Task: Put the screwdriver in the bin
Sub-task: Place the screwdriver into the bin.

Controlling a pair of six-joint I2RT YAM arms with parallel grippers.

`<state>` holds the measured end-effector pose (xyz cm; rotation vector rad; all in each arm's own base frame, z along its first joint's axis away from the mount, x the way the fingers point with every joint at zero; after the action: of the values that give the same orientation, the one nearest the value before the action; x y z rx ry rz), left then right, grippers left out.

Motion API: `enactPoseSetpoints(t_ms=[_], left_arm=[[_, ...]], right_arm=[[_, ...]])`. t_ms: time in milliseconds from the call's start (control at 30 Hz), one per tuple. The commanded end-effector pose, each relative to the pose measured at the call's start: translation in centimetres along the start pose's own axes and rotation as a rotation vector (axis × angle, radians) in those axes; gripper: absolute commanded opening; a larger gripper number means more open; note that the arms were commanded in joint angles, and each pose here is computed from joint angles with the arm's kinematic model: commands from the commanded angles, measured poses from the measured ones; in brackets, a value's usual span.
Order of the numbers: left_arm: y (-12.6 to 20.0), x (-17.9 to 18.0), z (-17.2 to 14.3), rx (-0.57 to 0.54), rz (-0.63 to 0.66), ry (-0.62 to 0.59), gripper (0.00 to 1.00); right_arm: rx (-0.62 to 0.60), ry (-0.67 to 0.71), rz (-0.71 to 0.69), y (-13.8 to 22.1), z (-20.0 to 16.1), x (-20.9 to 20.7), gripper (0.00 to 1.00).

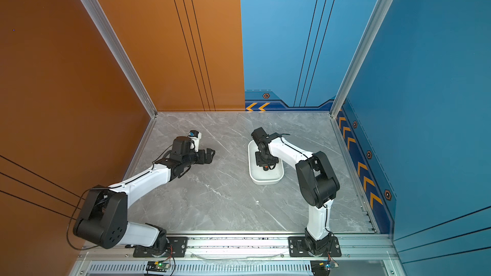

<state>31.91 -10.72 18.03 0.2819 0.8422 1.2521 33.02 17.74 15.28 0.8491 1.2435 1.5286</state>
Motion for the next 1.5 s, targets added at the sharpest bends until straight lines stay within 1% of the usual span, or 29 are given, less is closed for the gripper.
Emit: enactPoseSetpoints(t_ms=[0, 100, 333, 767, 1133, 1167, 1233, 1300, 1400, 1467], left_arm=[[0.0, 0.1, -0.2, 0.004, -0.015, -0.009, 0.98], [0.0, 0.2, -0.2, 0.005, -0.014, -0.007, 0.98], [-0.1, 0.2, -0.2, 0.007, -0.013, -0.007, 0.98], [-0.1, 0.4, -0.4, 0.008, -0.002, -0.011, 0.98], [-0.3, 0.4, -0.5, 0.014, 0.002, -0.015, 0.98], [-0.3, 0.4, -0.5, 0.015, 0.002, -0.015, 0.98], [-0.3, 0.5, -0.5, 0.014, 0.003, -0.015, 0.98], [-0.3, 0.5, -0.5, 0.013, 0.003, -0.015, 0.98], [-0.3, 0.5, -0.5, 0.012, 0.004, -0.016, 0.98], [-0.3, 0.5, -0.5, 0.013, 0.003, -0.014, 0.98]], right_arm=[[-0.044, -0.032, -0.014, 1.9, -0.6, -0.1, 0.00], [-0.046, -0.052, -0.007, 2.3, -1.3, 0.1, 0.00], [-0.020, -0.066, -0.019, 1.6, -2.4, 0.3, 0.00], [0.052, -0.067, -0.016, -1.5, -1.9, 0.5, 0.00], [0.062, -0.068, -0.002, -2.4, -1.8, 0.6, 0.00], [0.062, -0.068, 0.001, -2.4, -1.8, 0.7, 0.11], [0.063, -0.069, 0.002, -2.4, -1.8, 0.6, 0.21], [0.062, -0.070, 0.000, -2.4, -1.9, 0.5, 0.35], [0.052, -0.072, 0.001, -2.0, -1.9, 0.4, 0.49], [0.042, -0.068, 0.007, -1.6, -1.8, 0.4, 0.54]])
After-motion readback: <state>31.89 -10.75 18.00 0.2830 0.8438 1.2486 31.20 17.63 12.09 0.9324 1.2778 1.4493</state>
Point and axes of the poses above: each gripper's point midway between its finger pads, its own y axis back along the fingers, its own x axis along the line the jaws close on, z = x × y, the point moved 9 cm from there along y, back along the fingers, and after that the axes turned 12 degrees about y, right-handed, at the moved point
